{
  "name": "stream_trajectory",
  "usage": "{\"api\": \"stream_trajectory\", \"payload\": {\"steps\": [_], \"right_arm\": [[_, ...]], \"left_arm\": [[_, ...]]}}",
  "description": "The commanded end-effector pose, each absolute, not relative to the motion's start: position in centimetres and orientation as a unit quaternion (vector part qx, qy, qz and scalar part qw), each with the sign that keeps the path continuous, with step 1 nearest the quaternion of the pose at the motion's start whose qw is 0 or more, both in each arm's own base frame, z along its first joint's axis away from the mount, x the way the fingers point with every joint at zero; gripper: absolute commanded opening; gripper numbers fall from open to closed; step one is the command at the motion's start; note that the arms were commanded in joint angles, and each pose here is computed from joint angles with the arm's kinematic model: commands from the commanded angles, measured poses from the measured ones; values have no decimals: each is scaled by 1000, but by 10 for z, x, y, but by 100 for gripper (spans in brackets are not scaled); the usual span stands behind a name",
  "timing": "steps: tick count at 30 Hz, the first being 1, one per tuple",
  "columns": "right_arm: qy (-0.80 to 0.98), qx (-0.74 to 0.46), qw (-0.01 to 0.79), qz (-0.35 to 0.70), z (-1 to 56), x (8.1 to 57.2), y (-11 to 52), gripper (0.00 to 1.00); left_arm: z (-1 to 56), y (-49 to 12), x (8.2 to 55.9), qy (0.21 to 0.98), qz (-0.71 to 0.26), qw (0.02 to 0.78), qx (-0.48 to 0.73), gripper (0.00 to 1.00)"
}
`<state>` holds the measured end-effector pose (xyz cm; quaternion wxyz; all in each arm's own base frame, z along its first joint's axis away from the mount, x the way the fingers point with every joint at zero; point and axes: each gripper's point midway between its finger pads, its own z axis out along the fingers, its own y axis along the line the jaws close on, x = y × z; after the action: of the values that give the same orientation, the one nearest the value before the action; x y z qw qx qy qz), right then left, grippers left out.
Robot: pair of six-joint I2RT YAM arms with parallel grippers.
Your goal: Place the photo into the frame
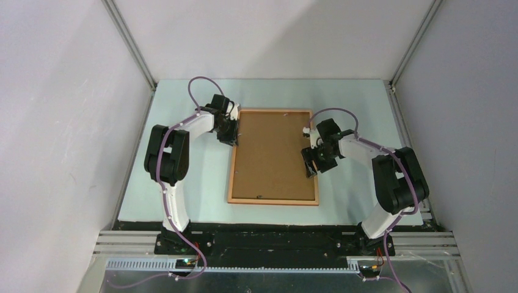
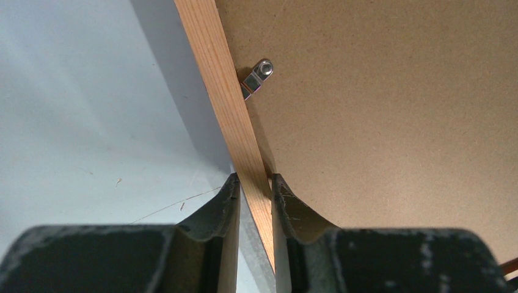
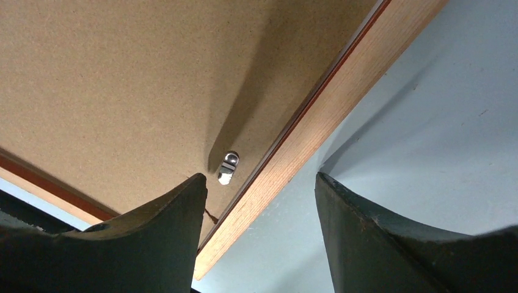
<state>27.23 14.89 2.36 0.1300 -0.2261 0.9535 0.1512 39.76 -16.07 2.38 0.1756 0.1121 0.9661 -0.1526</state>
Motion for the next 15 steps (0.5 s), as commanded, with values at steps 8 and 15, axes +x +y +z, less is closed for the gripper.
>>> {"api": "stream_trajectory", "payload": {"steps": [8, 15], "right_arm": [[953, -233, 133, 138, 17, 275, 154, 67], [953, -235, 137, 134, 15, 277, 157, 62]], "left_arm": [[15, -173, 376, 964, -171, 145, 140, 0], [17, -173, 376, 964, -172, 146, 141, 0]]}}
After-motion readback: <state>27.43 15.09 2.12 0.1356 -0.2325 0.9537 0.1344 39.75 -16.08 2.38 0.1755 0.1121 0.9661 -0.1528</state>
